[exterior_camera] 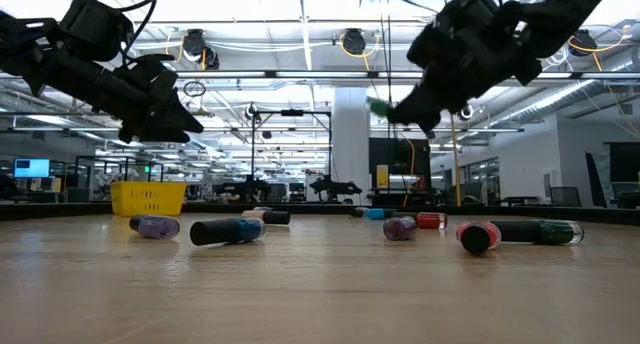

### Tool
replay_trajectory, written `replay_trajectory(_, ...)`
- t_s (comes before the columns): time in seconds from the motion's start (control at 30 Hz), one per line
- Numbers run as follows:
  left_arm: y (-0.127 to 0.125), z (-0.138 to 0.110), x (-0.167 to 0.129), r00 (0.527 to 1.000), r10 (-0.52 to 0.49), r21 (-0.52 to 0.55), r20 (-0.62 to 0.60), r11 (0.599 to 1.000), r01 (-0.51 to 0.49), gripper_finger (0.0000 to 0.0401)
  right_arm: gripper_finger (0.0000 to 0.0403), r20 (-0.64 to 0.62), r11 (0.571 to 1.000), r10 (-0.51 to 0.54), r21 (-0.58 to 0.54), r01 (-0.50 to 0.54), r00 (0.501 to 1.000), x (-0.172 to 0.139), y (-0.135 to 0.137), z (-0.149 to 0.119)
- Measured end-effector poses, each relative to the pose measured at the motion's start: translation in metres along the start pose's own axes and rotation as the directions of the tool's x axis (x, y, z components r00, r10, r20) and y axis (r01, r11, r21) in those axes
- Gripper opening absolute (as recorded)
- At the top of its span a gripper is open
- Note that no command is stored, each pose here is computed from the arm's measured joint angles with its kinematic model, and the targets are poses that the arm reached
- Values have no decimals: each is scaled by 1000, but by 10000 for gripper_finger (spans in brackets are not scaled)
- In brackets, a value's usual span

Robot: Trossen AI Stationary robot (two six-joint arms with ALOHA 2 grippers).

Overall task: Pick & Place Nail Polish
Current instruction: Put the green nail polish into the yellow bin

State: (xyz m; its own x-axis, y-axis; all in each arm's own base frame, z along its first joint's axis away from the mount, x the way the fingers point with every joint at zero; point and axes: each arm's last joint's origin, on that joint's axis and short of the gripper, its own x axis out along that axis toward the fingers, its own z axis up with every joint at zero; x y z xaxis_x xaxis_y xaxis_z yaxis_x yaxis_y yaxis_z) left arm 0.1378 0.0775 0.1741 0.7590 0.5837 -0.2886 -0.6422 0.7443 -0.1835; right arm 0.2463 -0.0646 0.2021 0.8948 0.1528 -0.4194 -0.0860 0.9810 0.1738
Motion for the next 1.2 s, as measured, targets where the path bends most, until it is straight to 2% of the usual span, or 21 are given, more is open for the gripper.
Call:
replay_trajectory(0.2,0,0,0,1000,1,-12,0,1000,-1,244,53,60,971,230,-80,-225,971,8,21,7)
replay_trajectory(0.33,0,0,0,1000,1,-18,0,1000,-1,244,53,129,907,405,-180,-380,905,15,33,14)
replay_trajectory(0.4,0,0,0,1000,1,-18,0,1000,-1,244,53,174,876,462,-244,-417,869,19,35,19)
replay_trajectory(0.53,0,1,0,1000,-1,-20,7,1000,1,244,53,202,865,487,-245,-437,850,32,29,15)
replay_trajectory(0.7,0,2,0,1000,-4,-19,19,1000,4,244,53,206,893,448,-158,-422,870,50,9,3)
replay_trajectory(0.77,0,2,0,1000,5,-15,21,1000,-5,244,53,216,891,454,-142,-432,865,54,-1,4)
replay_trajectory(0.83,0,2,0,1000,18,-16,24,1000,-17,244,53,223,858,514,-144,-494,828,57,-8,8)
replay_trajectory(1.0,0,2,0,1000,22,-16,22,1000,-21,244,53,223,743,670,-188,-643,709,66,-10,19)
replay_trajectory(1.2,0,2,0,1000,22,-16,20,1000,-22,244,53,192,653,758,-221,-725,624,75,1,29)
